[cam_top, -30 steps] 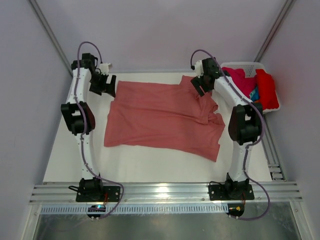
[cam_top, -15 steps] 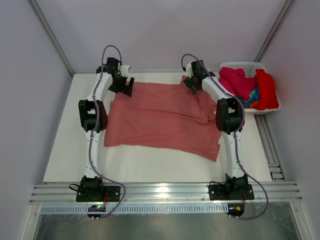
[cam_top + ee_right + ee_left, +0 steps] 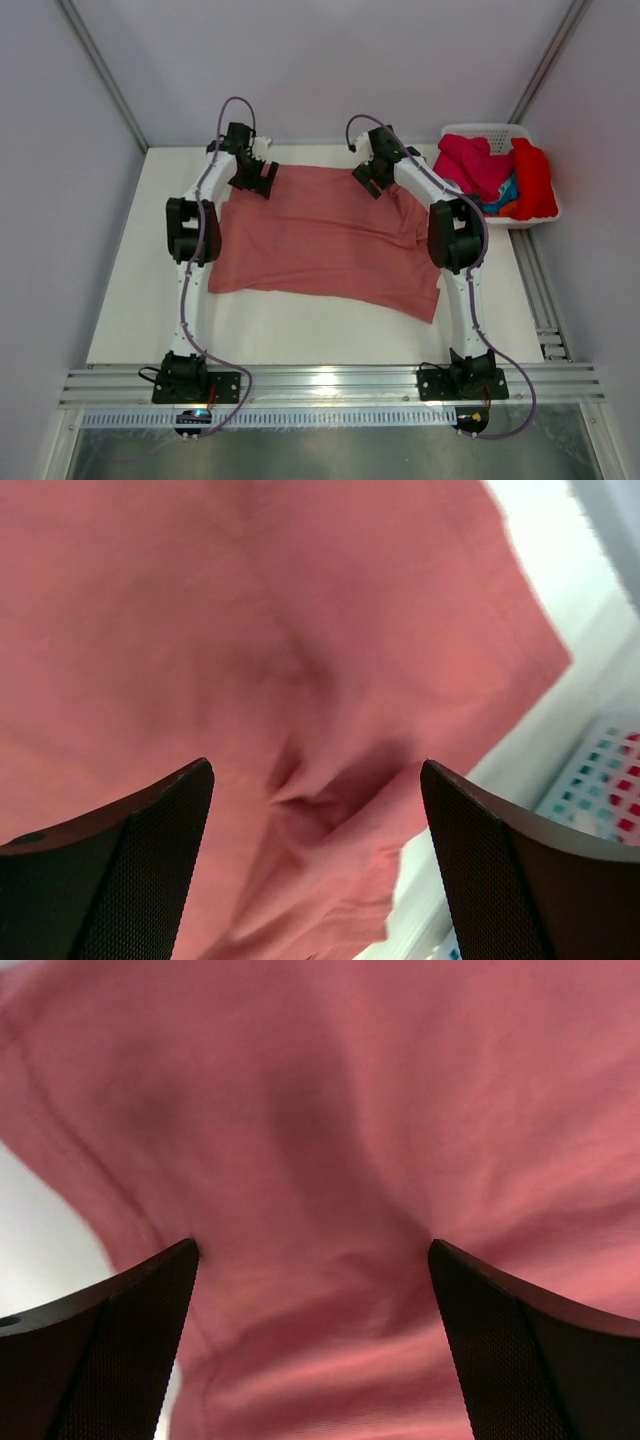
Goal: Fold and stack the t-shirts
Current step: Flatten the tshirt out
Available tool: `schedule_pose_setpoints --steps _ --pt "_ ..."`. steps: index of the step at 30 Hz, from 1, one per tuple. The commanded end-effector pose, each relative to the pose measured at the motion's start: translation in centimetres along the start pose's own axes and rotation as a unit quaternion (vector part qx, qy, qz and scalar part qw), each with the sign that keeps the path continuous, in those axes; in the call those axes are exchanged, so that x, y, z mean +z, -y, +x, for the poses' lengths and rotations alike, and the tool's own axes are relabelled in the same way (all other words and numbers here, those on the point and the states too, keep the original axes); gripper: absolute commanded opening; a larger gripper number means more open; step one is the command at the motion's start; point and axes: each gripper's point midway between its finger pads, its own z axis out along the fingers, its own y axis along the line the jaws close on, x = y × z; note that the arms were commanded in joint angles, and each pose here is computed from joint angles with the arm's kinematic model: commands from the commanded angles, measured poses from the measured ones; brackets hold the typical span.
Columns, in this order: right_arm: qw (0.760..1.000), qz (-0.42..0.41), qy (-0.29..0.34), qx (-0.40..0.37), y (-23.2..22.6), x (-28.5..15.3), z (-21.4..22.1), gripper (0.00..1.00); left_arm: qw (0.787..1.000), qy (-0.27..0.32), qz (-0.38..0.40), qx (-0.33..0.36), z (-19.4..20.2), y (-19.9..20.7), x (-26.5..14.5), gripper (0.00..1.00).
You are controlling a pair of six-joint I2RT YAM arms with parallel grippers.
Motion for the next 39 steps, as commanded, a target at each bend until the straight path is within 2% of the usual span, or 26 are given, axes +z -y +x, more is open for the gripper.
schedule_pose_setpoints --steps 1,3,8,15,18,30,34,39 --pt "0.998 -0.042 0.051 0.008 -1.4 -4.2 -2.8 0.88 0.999 0.021 -0.008 0.029 -1.6 1.0 -0.6 0.99" --pt "0.998 -0.046 0.03 -0.004 -2.8 -2.9 -2.3 0.88 0.999 0.007 -0.007 0.045 -1.2 1.8 0.8 0.99" --pt "0.999 -0.043 0.022 0.009 -3.0 -3.1 -3.3 0.88 0.996 0.003 -0.033 0.077 -1.5 2.6 2.0 0.99" --pt "0.996 -0.09 0.024 0.006 -5.2 -5.1 -2.3 0.88 0.993 0.002 -0.115 0.039 -1.2 -0.2 4.2 0.99" --pt "0.995 -0.1 0.005 0.009 -6.0 -5.5 -1.0 0.88 0.986 0.006 -0.167 0.028 -1.6 -2.0 4.0 0.99" --pt "0.994 -0.108 -0.01 0.015 -6.5 -9.6 2.3 0.88 0.964 -0.016 -0.262 0.033 -0.5 -6.3 3.4 0.99" --pt "0.995 -0.092 -0.034 0.015 -6.9 -8.3 4.0 0.88 0.963 -0.033 -0.268 -0.015 1.2 -8.3 2.7 0.99" --pt "0.996 -0.066 -0.054 0.02 -6.6 -7.1 5.2 0.88 0.957 -0.069 -0.278 -0.043 3.8 -10.0 1.0 0.99"
